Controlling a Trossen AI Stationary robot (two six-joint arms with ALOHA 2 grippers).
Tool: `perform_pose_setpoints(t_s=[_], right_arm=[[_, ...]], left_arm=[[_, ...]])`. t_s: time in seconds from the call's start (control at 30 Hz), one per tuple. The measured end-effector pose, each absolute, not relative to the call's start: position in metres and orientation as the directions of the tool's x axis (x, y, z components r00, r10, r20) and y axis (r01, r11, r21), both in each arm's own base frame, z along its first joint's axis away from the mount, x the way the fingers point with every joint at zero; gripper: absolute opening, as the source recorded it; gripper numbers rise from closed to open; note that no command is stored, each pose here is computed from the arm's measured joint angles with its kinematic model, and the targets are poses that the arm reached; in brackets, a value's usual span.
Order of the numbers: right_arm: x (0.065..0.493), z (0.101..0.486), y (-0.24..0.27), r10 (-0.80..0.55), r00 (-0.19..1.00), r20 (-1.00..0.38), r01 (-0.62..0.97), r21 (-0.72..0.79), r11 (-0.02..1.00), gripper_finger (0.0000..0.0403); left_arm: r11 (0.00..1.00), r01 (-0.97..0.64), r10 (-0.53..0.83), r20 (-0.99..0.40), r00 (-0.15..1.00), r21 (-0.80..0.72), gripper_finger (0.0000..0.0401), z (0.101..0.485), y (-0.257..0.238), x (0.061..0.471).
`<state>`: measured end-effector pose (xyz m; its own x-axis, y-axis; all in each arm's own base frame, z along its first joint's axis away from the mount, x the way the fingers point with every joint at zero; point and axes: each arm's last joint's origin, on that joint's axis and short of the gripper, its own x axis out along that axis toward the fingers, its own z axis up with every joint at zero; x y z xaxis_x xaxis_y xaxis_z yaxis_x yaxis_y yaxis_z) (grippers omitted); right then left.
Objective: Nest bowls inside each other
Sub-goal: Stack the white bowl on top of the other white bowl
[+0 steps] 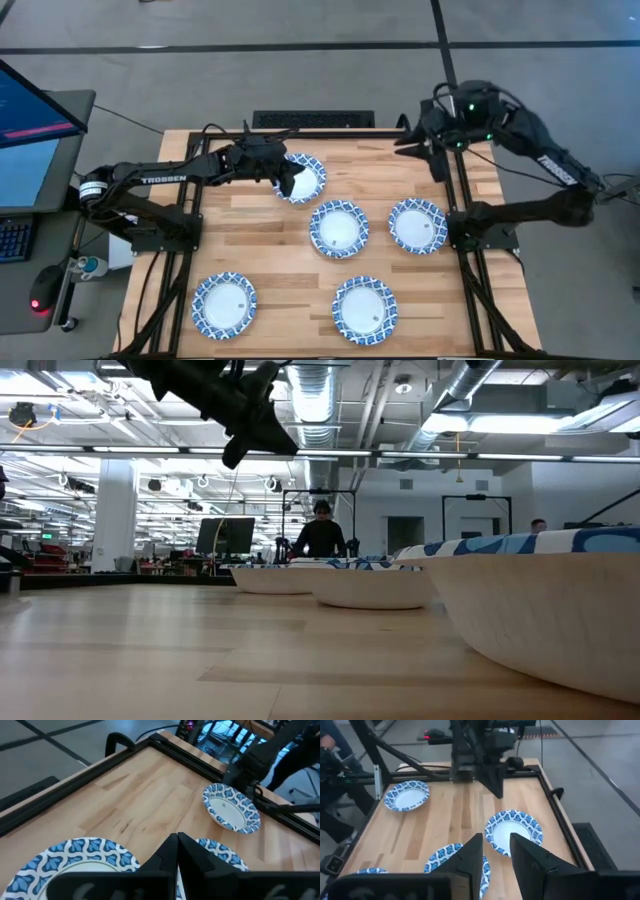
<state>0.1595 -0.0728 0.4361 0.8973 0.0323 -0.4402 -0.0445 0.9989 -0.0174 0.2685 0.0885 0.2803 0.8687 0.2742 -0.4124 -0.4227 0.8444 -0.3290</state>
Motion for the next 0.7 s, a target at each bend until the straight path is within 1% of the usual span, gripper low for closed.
perform_pose_setpoints(t_s=[0.07, 0.17, 0.27, 0.33, 0.4, 0.5, 0.6, 0.7], right_arm=[[0.161, 0.423, -0.074, 0.046, 0.917, -0.397, -0.060, -0.022, 0.998, 0.0120], [0.163, 0.401, -0.074, 0.105, 0.931, -0.349, -0.116, -0.012, 0.993, 0.0120], [0.167, 0.378, -0.075, 0.233, 0.931, -0.282, -0.231, 0.041, 0.972, 0.0120], [0.172, 0.358, -0.076, 0.293, 0.920, -0.261, -0.272, 0.114, 0.956, 0.0120], [0.177, 0.339, -0.078, 0.303, 0.918, -0.257, -0.261, 0.185, 0.947, 0.0120], [0.183, 0.319, -0.078, 0.312, 0.919, -0.241, -0.259, 0.229, 0.939, 0.0120], [0.187, 0.307, -0.078, 0.322, 0.918, -0.231, -0.263, 0.253, 0.931, 0.0120], [0.188, 0.306, -0.079, 0.316, 0.925, -0.211, -0.257, 0.266, 0.929, 0.0120]], left_arm=[[0.832, -0.440, 0.284, -0.420, 0.862, -0.340, 0.0000, 0.280, 0.089, 0.268], [0.813, -0.469, 0.287, -0.463, 0.839, -0.346, 0.0000, 0.273, 0.088, 0.269], [0.812, -0.475, 0.273, -0.498, 0.823, -0.339, 0.0000, 0.266, 0.087, 0.273], [0.806, -0.492, 0.265, -0.543, 0.797, -0.329, 0.0000, 0.257, 0.087, 0.275], [0.807, -0.495, 0.255, -0.565, 0.785, -0.323, 0.0000, 0.249, 0.088, 0.283], [0.807, -0.500, 0.235, -0.606, 0.760, -0.314, 0.0000, 0.237, 0.089, 0.294], [0.811, -0.493, 0.209, -0.633, 0.746, -0.314, 0.0000, 0.227, 0.089, 0.307], [0.791, -0.516, 0.194, -0.665, 0.722, -0.329, 0.0000, 0.217, 0.091, 0.317]])
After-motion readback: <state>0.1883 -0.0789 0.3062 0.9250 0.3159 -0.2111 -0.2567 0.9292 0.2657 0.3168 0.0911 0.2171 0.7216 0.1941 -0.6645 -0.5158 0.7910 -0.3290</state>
